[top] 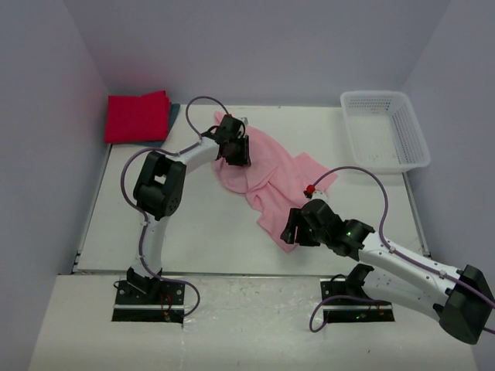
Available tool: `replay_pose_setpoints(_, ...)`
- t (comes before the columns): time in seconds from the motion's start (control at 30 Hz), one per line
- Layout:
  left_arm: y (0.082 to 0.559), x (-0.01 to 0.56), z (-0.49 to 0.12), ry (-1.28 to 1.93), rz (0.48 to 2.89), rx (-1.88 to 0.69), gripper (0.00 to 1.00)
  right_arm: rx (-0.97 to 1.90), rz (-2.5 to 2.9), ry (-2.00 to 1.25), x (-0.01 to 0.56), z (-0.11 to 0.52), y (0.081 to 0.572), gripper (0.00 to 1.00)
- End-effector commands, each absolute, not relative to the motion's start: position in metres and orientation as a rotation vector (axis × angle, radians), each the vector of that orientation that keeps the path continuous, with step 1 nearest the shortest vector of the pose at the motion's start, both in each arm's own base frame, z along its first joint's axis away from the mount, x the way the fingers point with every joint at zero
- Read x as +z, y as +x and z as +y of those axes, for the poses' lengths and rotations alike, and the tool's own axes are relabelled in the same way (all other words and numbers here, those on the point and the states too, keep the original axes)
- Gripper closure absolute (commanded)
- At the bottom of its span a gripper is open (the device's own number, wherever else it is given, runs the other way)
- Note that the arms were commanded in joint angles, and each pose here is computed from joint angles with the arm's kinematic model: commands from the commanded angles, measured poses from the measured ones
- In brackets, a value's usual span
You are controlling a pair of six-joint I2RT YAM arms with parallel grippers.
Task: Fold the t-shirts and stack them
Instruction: Flatten out the tshirt
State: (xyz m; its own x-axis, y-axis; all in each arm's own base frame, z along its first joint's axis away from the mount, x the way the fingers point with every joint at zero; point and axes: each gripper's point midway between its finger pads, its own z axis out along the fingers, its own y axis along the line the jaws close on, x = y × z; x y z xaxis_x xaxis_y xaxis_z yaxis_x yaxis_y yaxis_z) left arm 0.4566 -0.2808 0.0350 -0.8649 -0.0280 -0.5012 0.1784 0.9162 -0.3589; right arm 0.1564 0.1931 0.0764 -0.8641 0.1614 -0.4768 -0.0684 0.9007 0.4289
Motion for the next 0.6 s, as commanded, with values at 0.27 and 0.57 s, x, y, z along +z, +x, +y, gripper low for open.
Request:
replay_pose_setpoints(0.27,0.462,0.04,-0.291,0.115,2.529,-0.625,0.72,0.595,2.537,0.096,0.075,0.199,0.162,0.39)
replay_pose_setpoints(0.57,0.466,0.049,-0.291,0.116,2.509,-0.624,0.66,0.591,2.546,0.091,0.072,0.2,0.161,0.39)
